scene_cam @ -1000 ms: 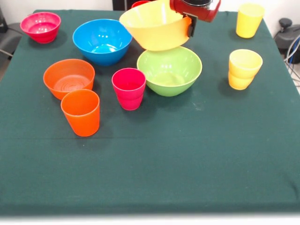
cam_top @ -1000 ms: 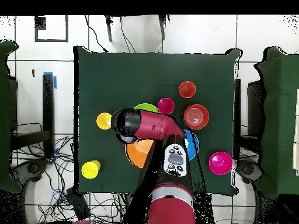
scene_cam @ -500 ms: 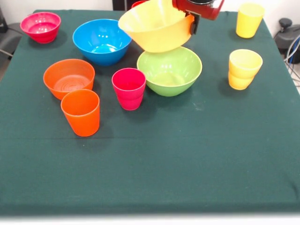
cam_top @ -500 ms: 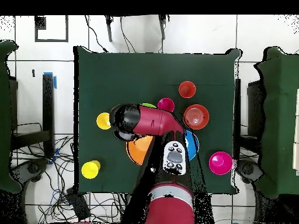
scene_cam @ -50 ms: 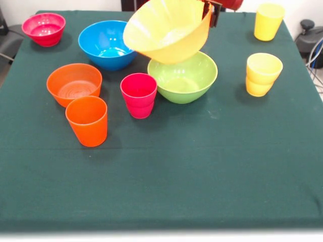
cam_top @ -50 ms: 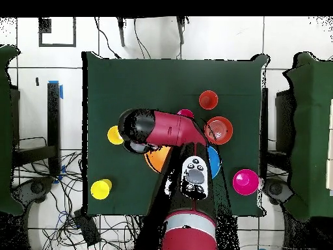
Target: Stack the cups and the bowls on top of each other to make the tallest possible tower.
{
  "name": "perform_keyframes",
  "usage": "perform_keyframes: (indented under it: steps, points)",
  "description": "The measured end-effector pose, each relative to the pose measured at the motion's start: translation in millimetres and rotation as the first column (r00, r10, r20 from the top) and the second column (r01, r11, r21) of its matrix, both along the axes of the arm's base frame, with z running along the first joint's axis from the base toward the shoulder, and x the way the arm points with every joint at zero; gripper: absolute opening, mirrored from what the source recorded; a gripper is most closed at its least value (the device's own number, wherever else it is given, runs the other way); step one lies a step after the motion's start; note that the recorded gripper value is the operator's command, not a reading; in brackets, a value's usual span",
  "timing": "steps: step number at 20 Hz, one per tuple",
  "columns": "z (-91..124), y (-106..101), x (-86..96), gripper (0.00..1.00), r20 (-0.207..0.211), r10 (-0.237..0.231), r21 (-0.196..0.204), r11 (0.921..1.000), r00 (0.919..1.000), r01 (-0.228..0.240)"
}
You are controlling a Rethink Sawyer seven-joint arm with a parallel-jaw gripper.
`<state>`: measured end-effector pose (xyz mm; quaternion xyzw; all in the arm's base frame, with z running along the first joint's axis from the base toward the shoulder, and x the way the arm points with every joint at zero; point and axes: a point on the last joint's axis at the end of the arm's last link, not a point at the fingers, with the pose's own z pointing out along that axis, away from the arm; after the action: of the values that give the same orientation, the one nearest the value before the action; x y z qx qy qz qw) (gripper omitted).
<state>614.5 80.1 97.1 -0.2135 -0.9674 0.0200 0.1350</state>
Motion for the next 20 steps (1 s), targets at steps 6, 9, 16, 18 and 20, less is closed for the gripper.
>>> perform_keyframes:
  steps: [6, 9, 16, 18, 20]
  points:
    - [13, 0, 14.0, 0.00, 0.013, 0.003, 0.005, 1.0000, 0.9999, -0.003]
    - [15, 1, 18.2, 0.00, 0.022, 0.005, 0.005, 1.0000, 0.9997, -0.005]
    - [13, 2, 22.8, 0.00, 0.030, 0.018, 0.000, 0.9998, 0.9994, -0.018]
    - [12, 2, 22.8, 0.00, 0.029, 0.025, -0.002, 0.9997, 0.9993, -0.025]
    - [11, 3, 22.0, 0.00, 0.028, 0.033, -0.004, 0.9995, 0.9991, -0.033]
